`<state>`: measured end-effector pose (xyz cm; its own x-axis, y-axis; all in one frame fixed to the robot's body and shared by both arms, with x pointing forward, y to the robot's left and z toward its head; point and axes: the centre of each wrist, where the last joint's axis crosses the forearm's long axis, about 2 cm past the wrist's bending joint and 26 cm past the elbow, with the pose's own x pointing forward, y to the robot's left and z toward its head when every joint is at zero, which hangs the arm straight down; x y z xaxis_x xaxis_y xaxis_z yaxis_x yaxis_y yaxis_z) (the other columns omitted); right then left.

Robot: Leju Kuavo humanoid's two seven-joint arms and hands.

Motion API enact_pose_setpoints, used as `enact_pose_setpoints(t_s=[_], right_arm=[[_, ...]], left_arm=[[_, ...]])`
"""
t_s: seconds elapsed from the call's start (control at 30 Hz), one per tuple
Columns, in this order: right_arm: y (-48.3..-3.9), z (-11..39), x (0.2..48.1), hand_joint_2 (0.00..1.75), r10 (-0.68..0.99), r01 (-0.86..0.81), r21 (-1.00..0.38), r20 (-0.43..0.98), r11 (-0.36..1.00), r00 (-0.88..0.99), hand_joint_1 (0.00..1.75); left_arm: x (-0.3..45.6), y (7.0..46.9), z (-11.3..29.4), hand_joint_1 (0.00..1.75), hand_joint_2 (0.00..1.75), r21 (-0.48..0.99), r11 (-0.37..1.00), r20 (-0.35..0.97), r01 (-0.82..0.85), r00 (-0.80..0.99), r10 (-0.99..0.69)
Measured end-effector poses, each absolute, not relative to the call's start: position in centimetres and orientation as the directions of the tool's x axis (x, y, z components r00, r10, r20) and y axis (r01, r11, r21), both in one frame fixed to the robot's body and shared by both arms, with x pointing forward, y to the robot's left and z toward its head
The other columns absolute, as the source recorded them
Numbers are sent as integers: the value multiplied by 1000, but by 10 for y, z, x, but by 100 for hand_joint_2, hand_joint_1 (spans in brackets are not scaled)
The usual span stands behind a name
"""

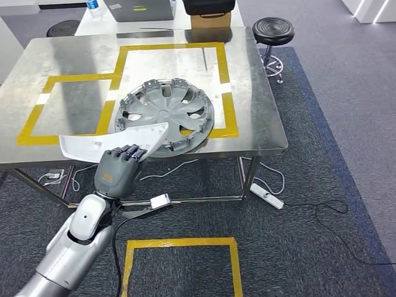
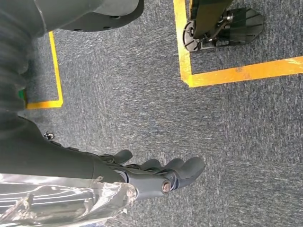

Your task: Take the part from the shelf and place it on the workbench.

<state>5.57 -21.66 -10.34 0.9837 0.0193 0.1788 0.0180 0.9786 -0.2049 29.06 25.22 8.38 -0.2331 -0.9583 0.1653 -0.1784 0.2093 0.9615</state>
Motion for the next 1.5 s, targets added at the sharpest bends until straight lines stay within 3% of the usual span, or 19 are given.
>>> enact_pose_setpoints(t_s=[1.5], right_arm=[[-216, -103, 59, 175, 25, 12, -203, 180, 979, 983, 0]], left_arm=[[284, 261, 81, 175, 175, 964, 200, 159, -177, -218, -963]])
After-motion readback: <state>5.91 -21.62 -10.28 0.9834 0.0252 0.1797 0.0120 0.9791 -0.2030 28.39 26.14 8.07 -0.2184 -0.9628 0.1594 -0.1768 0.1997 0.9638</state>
